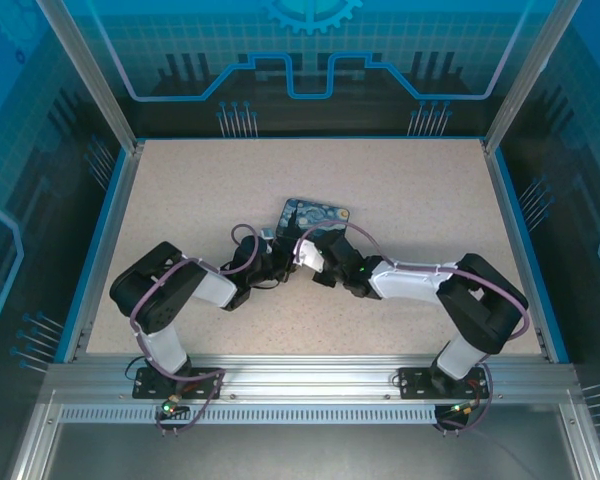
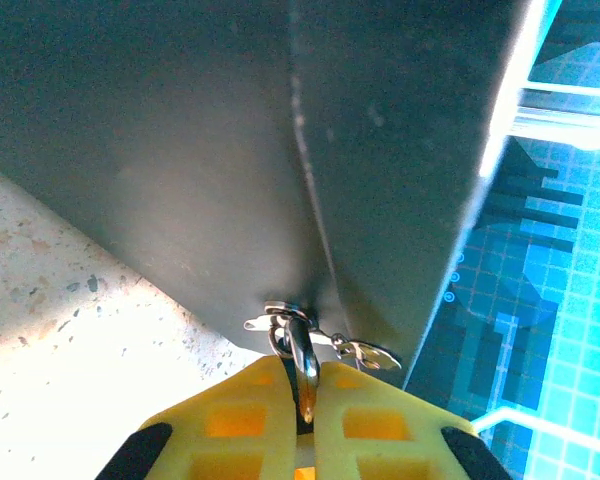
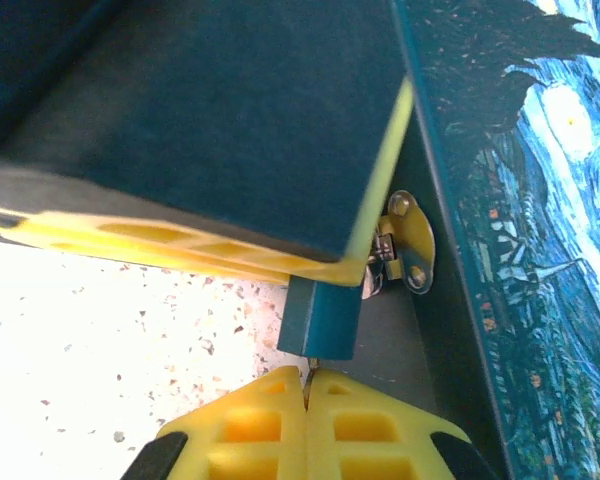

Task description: Unlock the padlock with the key

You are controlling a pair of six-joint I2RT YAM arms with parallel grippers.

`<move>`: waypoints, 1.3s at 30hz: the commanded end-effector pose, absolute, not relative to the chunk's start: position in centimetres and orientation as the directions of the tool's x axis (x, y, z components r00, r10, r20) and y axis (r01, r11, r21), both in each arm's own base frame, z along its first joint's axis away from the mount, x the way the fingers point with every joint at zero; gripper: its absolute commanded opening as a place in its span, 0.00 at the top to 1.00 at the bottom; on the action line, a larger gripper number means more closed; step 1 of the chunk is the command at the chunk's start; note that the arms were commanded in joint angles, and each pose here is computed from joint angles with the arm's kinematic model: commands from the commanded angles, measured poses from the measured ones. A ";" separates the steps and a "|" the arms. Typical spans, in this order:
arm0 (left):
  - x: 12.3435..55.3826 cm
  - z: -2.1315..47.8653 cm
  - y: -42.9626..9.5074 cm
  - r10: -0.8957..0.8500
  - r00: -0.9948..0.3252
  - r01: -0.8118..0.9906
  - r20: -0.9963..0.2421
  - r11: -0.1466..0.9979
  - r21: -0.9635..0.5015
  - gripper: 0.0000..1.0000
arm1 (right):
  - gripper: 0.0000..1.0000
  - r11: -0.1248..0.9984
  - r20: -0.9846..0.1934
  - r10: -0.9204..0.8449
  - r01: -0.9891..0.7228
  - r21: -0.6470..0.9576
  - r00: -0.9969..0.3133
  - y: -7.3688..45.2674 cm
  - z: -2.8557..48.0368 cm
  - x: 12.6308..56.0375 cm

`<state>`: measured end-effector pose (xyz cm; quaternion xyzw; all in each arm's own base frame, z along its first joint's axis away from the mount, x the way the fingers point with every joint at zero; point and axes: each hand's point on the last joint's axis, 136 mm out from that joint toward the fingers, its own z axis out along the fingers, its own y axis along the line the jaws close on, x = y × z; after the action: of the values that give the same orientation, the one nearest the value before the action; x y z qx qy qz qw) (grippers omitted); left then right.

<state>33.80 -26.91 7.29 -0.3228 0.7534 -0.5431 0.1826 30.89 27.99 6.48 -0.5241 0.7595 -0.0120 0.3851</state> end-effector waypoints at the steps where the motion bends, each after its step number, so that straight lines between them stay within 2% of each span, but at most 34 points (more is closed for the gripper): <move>1: 34.2 9.3 -27.8 -0.667 -0.743 -0.213 0.054 0.158 -0.964 1.00 | 1.00 0.436 -0.717 -0.681 -0.869 -0.234 -0.148 31.5 9.3 29.2; 10: 33.0 7.8 -27.3 -0.650 -0.759 -0.218 0.033 0.206 -0.954 1.00 | 1.00 0.417 -0.821 -0.485 -0.905 0.085 -0.300 31.4 11.2 29.0; 22: 31.8 5.9 -27.4 -0.608 -0.794 -0.223 0.014 0.270 -0.937 1.00 | 1.00 0.364 -0.820 -0.341 -0.869 0.336 -0.460 30.8 12.4 29.6; 27: 31.5 4.6 -27.2 -0.605 -0.796 -0.242 0.024 0.281 -0.929 1.00 | 1.00 0.389 -0.797 -0.361 -0.855 0.344 -0.485 30.7 11.4 29.7; 34: 31.5 3.2 -27.0 -0.618 -0.785 -0.267 0.038 0.282 -0.922 0.99 | 1.00 0.516 -0.738 -0.412 -0.804 0.295 -0.535 29.8 8.1 29.6; 36: 31.5 2.9 -26.8 -0.624 -0.781 -0.271 0.034 0.290 -0.918 0.88 | 1.00 0.535 -0.724 -0.419 -0.793 0.292 -0.549 29.9 7.5 29.4; 39: 31.4 2.9 -26.6 -0.630 -0.776 -0.270 0.027 0.293 -0.917 0.66 | 1.00 0.563 -0.708 -0.427 -0.778 0.279 -0.563 29.9 6.6 29.2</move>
<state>32.69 -27.20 5.45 -0.2805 0.7638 -0.5509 0.1855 29.32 28.28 5.70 -0.3611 0.8441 0.2812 0.2795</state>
